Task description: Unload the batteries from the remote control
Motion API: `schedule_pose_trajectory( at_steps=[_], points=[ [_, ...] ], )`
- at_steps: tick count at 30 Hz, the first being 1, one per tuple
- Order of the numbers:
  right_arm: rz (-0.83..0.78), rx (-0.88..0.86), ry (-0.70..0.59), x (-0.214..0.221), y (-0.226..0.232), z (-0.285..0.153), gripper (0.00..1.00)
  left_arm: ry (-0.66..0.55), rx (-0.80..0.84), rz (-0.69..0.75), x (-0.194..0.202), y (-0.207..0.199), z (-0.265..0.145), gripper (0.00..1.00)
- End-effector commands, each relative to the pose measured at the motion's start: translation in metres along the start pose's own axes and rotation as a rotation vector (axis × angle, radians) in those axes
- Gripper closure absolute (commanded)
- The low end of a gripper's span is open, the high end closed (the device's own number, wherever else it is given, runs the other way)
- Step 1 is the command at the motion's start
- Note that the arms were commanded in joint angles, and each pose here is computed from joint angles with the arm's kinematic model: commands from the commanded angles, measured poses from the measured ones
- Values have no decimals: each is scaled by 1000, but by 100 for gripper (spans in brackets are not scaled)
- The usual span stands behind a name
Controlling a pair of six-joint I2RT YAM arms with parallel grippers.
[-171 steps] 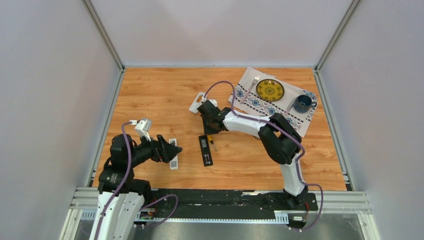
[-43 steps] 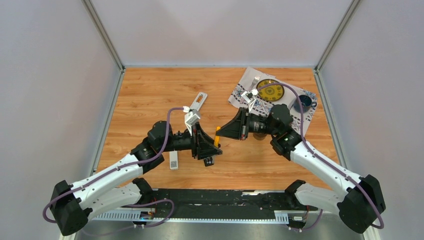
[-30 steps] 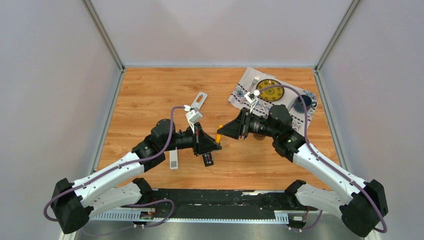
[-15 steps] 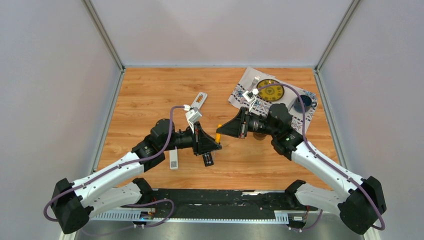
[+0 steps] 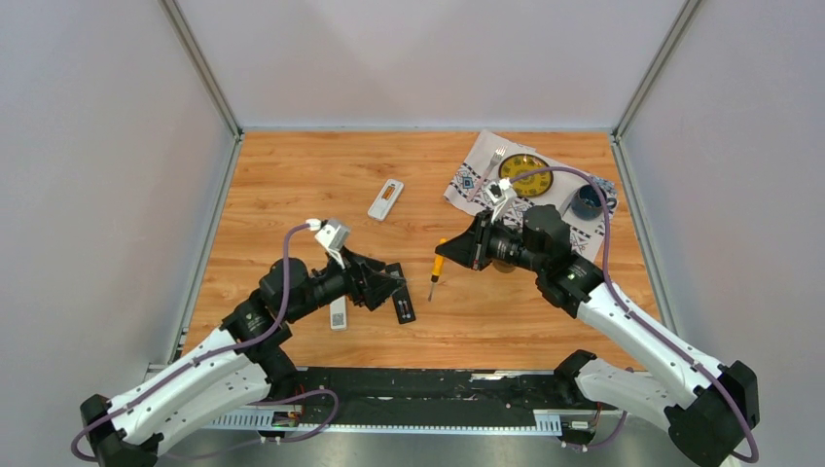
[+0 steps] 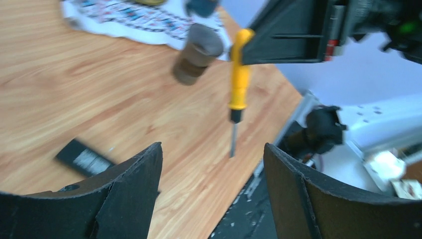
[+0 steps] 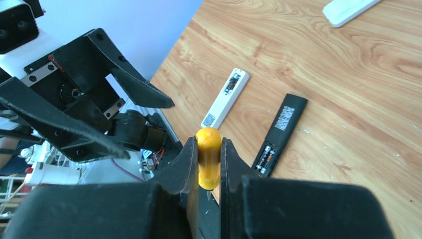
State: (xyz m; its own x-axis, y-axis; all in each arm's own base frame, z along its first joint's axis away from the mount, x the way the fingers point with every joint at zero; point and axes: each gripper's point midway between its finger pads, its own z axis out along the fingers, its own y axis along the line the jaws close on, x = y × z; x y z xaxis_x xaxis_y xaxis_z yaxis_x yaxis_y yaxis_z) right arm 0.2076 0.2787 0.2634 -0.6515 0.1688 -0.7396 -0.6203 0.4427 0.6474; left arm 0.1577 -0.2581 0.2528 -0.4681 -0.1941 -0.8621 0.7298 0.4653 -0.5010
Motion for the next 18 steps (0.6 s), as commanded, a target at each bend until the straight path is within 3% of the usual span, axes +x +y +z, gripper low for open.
schedule_pose_trajectory(
  at_steps=[1, 6, 12, 18],
  points=[
    [-59, 65, -52, -14, -9, -4, 100, -8, -384, -23, 17, 69, -34, 19],
    [-72, 86, -52, -12, -16, -3, 100, 61, -835, -76, 48, 134, -99, 20],
    [-67, 103, -33, -8, -23, 1, 100, 114, -1016, -162, 71, 150, -132, 20],
    [-62, 106, -15, -3, -28, 5, 100, 258, -1089, -168, 95, 158, -129, 20]
  ],
)
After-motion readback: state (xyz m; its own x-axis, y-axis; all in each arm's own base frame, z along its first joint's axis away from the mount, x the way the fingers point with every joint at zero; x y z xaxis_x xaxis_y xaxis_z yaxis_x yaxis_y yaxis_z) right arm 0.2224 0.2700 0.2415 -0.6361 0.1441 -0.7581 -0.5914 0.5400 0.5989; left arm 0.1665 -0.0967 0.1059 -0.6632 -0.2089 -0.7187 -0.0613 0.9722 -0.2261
